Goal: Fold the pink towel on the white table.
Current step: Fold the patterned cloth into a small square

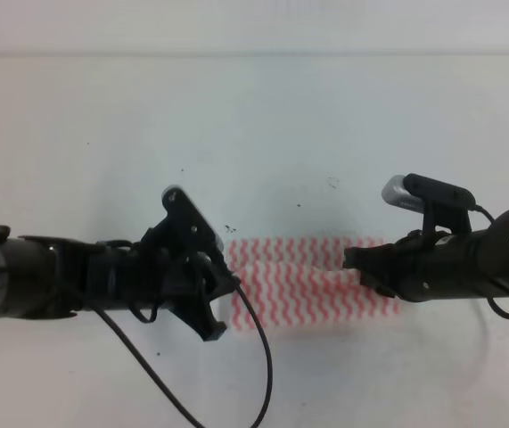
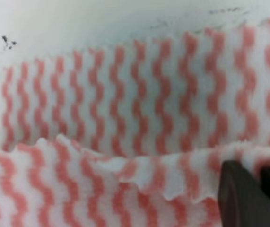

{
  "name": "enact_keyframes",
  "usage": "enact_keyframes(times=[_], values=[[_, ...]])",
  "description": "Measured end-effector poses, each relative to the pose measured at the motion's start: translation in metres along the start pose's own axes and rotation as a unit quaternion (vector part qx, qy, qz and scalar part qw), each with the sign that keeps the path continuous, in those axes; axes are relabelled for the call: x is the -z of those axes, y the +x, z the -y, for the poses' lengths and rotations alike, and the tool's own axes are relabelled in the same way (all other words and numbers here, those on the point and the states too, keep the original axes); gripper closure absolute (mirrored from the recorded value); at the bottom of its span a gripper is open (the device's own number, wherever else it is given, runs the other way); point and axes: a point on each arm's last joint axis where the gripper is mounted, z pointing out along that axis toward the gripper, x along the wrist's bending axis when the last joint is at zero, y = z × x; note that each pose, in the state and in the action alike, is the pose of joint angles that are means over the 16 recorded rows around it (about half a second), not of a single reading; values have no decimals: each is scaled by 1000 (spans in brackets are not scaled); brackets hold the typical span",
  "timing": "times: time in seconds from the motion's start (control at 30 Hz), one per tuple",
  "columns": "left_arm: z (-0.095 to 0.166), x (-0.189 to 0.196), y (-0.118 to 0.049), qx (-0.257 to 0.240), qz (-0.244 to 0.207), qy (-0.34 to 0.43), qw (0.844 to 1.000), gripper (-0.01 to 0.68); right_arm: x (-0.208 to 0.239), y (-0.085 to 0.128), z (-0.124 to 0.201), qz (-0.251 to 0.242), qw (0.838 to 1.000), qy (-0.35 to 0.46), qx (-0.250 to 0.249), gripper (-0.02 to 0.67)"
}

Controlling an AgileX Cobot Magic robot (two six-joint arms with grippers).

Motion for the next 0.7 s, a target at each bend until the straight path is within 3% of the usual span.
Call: enact_keyframes(times=[0.37, 0.7], values=[[-7, -4, 13, -1, -26, 7, 1000, 675, -1, 2, -12, -4, 1000, -10, -1, 666], [0, -15, 17, 2, -23, 23, 999, 675, -11, -4, -18, 4, 1000, -2, -4, 666]])
